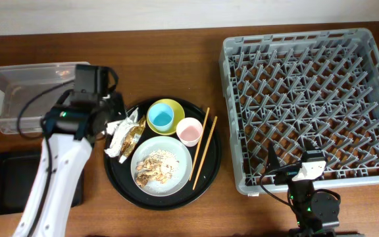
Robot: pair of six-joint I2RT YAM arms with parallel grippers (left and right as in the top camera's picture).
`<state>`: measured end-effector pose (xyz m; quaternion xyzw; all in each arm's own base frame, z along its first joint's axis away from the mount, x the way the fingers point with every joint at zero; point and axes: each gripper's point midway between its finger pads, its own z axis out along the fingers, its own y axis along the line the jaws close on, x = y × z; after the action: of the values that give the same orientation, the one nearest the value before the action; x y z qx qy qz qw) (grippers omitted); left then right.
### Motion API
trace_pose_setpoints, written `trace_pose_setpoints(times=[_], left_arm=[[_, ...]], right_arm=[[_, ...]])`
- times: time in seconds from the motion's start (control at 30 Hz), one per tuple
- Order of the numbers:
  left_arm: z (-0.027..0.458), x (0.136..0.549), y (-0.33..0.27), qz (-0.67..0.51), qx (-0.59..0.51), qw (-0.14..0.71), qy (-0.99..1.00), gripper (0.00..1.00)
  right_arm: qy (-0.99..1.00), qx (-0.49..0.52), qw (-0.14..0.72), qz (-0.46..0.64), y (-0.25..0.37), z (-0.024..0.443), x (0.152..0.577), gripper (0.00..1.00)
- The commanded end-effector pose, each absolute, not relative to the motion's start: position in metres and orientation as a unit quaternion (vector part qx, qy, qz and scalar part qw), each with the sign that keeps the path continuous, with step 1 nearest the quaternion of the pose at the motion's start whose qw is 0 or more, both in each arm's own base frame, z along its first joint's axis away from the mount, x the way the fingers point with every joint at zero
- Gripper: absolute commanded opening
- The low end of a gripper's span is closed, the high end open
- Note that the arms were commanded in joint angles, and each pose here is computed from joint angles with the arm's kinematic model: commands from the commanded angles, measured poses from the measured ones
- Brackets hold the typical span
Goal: Sort waste into correct bins and load items into the dishwasher rack
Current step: 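Grasp the white tissue with the left gripper and lift it, then move the tissue left and drop it into the clear plastic bin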
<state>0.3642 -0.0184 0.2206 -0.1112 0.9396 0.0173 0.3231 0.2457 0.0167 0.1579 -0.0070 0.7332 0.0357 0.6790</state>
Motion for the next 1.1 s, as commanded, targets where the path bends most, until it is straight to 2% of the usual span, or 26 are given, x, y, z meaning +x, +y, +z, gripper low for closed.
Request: trace_pose_setpoints(times=[0.0,0.13,0.2,0.27,0.33,0.37,0.43,0.47,0.53,0.63,0.7,0.8,0.87,1.0,1.07], left_arm=[[0.266,0.379,0.033,0.102,-0.202,0.417,0.88,0.01],[0.297,0.411,0.074,0.113,-0.263,0.497,0.819,0.01],[0.311,0.415,0.118,0.152,-0.315,0.527,0.774,0.01],[0.303,0.42,0.155,0.174,-0.348,0.525,0.756,0.01],[0.266,0.427,0.183,0.197,-0.367,0.489,0.766,0.03],[0.253,0.429,0.19,0.204,-0.371,0.475,0.772,0.11],[0.223,0.436,0.205,0.223,-0.363,0.445,0.788,0.53],[0.218,0.438,0.206,0.227,-0.358,0.441,0.791,0.57],[0.223,0.439,0.203,0.222,-0.356,0.447,0.79,0.74],[0.233,0.438,0.182,0.186,-0.335,0.451,0.806,0.74],[0.238,0.435,0.134,0.081,-0.282,0.442,0.847,0.74],[0.247,0.417,0.029,-0.158,-0.168,0.395,0.889,0.74],[0.242,0.4,-0.011,-0.222,-0.13,0.347,0.902,0.74],[0.203,0.365,-0.067,-0.199,-0.023,0.253,0.946,0.7],[0.19,0.362,-0.061,-0.13,-0.02,0.245,0.961,0.56]], right_arm=[[0.735,-0.004,0.678,0.027,0.013,0.155,0.246,0.98],[0.735,-0.004,0.678,0.027,0.013,0.155,0.246,0.98],[0.735,-0.004,0.678,0.027,0.013,0.155,0.246,0.98],[0.735,-0.004,0.678,0.027,0.013,0.155,0.246,0.98],[0.735,-0.004,0.678,0.027,0.013,0.155,0.246,0.98],[0.735,-0.004,0.678,0.027,0.013,0.155,0.246,0.98],[0.735,-0.004,0.678,0.027,0.013,0.155,0.246,0.98],[0.735,-0.004,0.678,0.027,0.013,0.155,0.246,0.98],[0.735,-0.004,0.678,0.027,0.013,0.155,0.246,0.98],[0.735,-0.004,0.678,0.027,0.013,0.155,0.246,0.98],[0.735,-0.004,0.678,0.027,0.013,0.155,0.246,0.98],[0.735,-0.004,0.678,0.027,0.013,0.155,0.246,0.98],[0.735,-0.004,0.678,0.027,0.013,0.155,0.246,0.98],[0.735,-0.004,0.678,0.027,0.013,0.155,0.246,0.98],[0.735,-0.004,0.678,0.027,0.013,0.155,0.246,0.98]])
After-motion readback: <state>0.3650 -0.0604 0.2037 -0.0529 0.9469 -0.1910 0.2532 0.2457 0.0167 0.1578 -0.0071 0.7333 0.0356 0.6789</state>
